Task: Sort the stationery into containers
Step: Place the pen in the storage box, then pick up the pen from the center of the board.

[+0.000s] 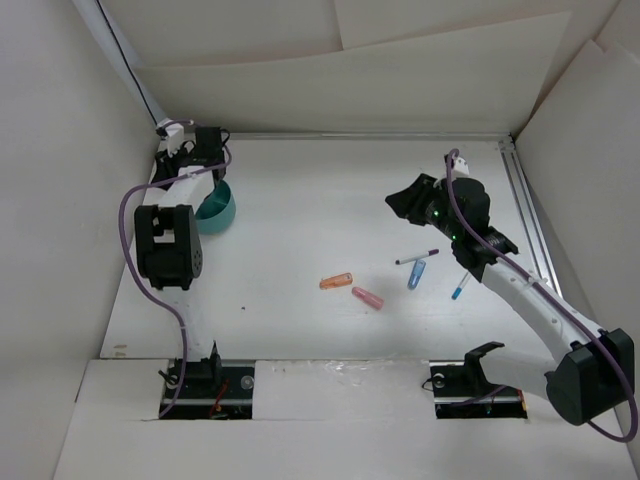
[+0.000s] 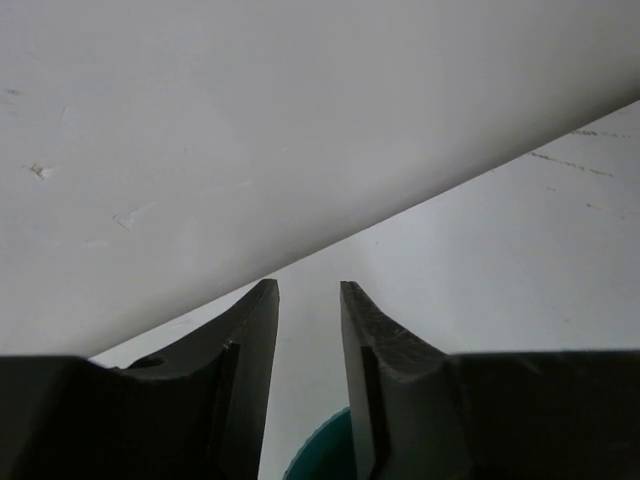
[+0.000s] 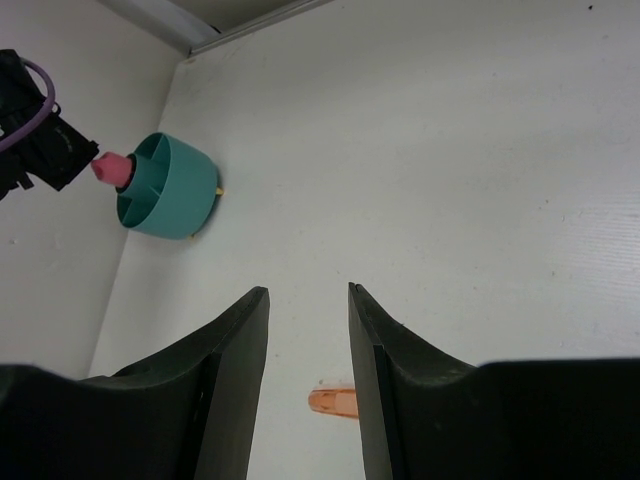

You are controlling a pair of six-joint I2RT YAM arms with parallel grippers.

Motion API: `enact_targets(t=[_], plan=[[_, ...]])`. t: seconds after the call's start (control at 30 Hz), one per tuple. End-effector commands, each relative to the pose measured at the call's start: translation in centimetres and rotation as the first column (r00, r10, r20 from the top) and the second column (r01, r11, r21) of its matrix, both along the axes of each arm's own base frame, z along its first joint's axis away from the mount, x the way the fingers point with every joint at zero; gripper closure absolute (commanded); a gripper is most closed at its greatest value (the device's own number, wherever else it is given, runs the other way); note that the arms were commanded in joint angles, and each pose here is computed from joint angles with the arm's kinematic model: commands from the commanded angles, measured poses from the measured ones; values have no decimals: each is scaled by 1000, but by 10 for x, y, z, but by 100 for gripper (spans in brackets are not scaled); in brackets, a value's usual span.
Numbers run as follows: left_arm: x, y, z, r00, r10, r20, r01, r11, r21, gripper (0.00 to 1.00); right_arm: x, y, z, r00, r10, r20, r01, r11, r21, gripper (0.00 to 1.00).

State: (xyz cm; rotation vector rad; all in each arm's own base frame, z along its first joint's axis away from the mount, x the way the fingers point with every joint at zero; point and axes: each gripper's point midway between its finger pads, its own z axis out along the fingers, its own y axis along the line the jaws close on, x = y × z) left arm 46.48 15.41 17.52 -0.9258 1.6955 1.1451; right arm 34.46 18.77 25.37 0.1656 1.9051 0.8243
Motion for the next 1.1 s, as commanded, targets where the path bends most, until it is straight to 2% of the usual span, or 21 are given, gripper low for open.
enact_targets(t=[0.0, 0.2, 0.3, 0.33, 0.4, 0.43, 0.47, 0.5, 0.53, 0.57, 0.63, 0.67, 0.7, 0.77, 0.8, 0.83, 0.9, 0.97, 1.0, 1.03, 1.07], plan=[[-10, 1, 42, 993, 9, 116, -8, 1000, -13, 71, 5, 1, 14, 998, 3, 61, -5, 1000, 19, 56], [-6, -9, 90, 960, -67, 273, 92, 992, -83, 66, 5, 1, 14, 998, 3, 61, -5, 1000, 19, 56], [-8, -22, 129, 906, -139, 399, 206, 970, -132, 65, 3, 0, 18, 998, 3, 70, -5, 1000, 23, 56], [-16, -27, 153, 872, -162, 463, 252, 957, -141, 65, 3, -2, 21, 997, -7, 79, 6, 1000, 24, 56], [-11, -49, 161, 810, -264, 524, 408, 895, -181, 67, 3, -7, 21, 996, -34, 84, 33, 999, 21, 73], [-22, -57, 183, 760, -298, 578, 468, 868, -168, 67, 2, -9, 19, 996, -48, 79, 46, 999, 26, 79], [-21, -73, 193, 704, -338, 625, 537, 829, -157, 67, 0, -12, 27, 993, -62, 100, 59, 998, 34, 90], [-20, -94, 181, 671, -400, 625, 620, 764, -177, 67, 1, -18, 31, 989, -92, 112, 89, 995, 34, 95], [-24, -110, 183, 633, -432, 642, 667, 725, -170, 71, 0, -21, 30, 988, -110, 108, 106, 994, 41, 97], [-34, -142, 196, 559, -473, 681, 736, 662, -144, 72, -2, -29, 35, 983, -137, 125, 132, 990, 48, 99], [-42, -182, 183, 507, -525, 684, 798, 586, -141, 77, -2, -41, 37, 970, -205, 130, 199, 979, 53, 100], [-47, -204, 180, 476, -551, 686, 829, 542, -139, 84, -3, -47, 35, 965, -229, 128, 225, 973, 48, 100], [-55, -247, 180, 409, -601, 687, 882, 453, -129, 87, -8, -53, 42, 956, -261, 133, 253, 965, 74, 100], [-64, -294, 163, 348, -666, 659, 930, 334, -154, 90, -7, -75, 45, 920, -368, 134, 360, 929, 84, 99], [-71, -335, 148, 302, -710, 636, 953, 243, -181, 92, -12, -83, 54, 904, -401, 147, 391, 916, 92, 96], [-78, -355, 136, 293, -731, 616, 955, 194, -224, 95, -18, -100, 50, 876, -468, 121, 465, 884, 51, 92], [-88, -398, 118, 214, -772, 599, 962, 59, -268, 95, -29, -118, 79, 833, -533, 148, 527, 846, 85, 88], [-102, -453, 94, 101, -795, 598, 946, -110, -306, 96, -48, -137, 104, 786, -583, 204, 569, 812, 130, 75], [-106, -471, 93, 58, -801, 595, 940, -157, -302, 94, -53, -139, 114, 780, -586, 220, 565, 810, 155, 69], [-117, -502, 70, 16, -825, 565, 917, -213, -336, 92, -61, -141, 126, 772, -589, 240, 559, 808, 184, 61], [-123, -525, 81, -58, -816, 575, 902, -290, -320, 88, -62, -142, 129, 772, -589, 240, 559, 808, 185, 57]])
